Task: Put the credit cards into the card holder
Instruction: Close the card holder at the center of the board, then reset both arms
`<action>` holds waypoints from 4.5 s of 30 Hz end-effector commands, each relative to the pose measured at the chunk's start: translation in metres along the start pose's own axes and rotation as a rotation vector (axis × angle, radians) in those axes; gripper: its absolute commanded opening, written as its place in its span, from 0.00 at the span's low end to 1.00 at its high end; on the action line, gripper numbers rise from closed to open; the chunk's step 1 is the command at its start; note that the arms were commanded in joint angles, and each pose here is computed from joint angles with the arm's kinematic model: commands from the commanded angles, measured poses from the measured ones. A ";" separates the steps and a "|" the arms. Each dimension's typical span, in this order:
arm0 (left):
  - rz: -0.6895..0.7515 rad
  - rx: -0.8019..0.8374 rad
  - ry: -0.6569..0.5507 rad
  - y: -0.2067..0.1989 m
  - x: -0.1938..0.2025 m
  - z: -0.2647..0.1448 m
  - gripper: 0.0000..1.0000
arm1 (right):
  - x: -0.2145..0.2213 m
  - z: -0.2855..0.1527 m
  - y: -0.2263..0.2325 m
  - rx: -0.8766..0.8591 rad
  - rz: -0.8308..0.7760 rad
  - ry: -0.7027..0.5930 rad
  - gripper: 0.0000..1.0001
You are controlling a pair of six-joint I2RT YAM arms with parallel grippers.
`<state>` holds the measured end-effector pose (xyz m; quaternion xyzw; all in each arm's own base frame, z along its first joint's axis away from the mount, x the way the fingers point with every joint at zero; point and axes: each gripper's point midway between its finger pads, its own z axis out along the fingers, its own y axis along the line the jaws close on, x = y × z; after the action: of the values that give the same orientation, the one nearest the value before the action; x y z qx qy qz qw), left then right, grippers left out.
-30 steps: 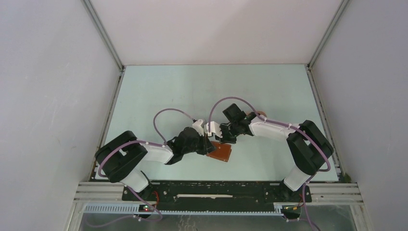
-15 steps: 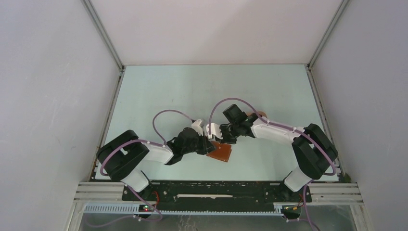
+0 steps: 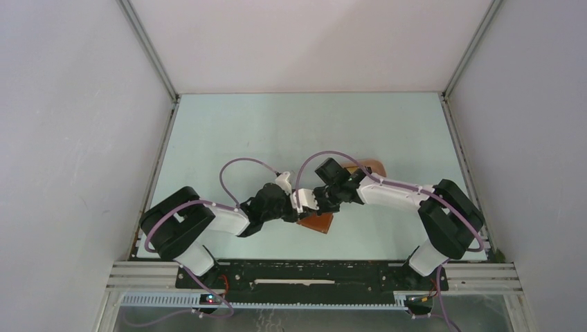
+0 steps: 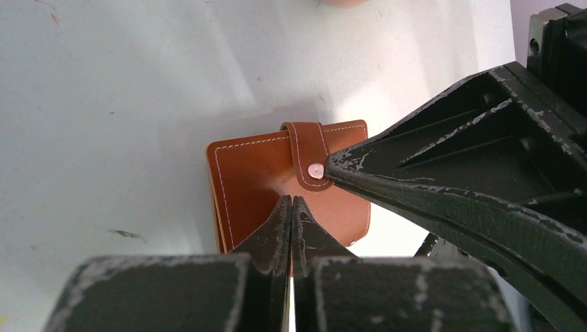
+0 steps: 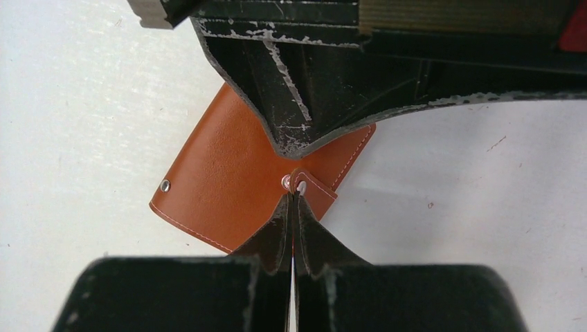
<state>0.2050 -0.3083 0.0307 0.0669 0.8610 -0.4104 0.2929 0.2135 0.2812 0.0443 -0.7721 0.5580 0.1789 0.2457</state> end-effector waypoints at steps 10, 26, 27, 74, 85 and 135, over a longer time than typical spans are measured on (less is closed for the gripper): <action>-0.016 -0.072 0.037 0.024 0.016 -0.005 0.00 | 0.005 0.012 0.017 -0.043 -0.072 0.053 0.00; -0.020 -0.067 0.040 0.024 0.016 -0.005 0.00 | 0.020 0.024 0.038 -0.077 -0.187 0.167 0.00; -0.021 -0.068 0.040 0.024 0.016 -0.005 0.00 | 0.021 0.025 0.039 -0.081 -0.186 0.171 0.00; 0.387 -0.009 -0.575 -0.087 -0.148 -0.209 0.93 | -0.036 -0.244 -0.040 0.514 0.471 -0.379 1.00; 0.398 -0.029 -0.596 -0.116 -0.188 -0.265 1.00 | -0.036 -0.338 -0.061 0.793 0.818 -0.529 1.00; 0.409 -0.069 -0.553 -0.104 -0.190 -0.273 1.00 | -0.053 -0.378 -0.051 0.839 0.932 -0.631 1.00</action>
<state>0.1998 -0.1489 0.3441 0.1070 0.7372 -0.3161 0.5875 0.2524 0.1163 0.3806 -0.2033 0.7643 0.2451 0.5607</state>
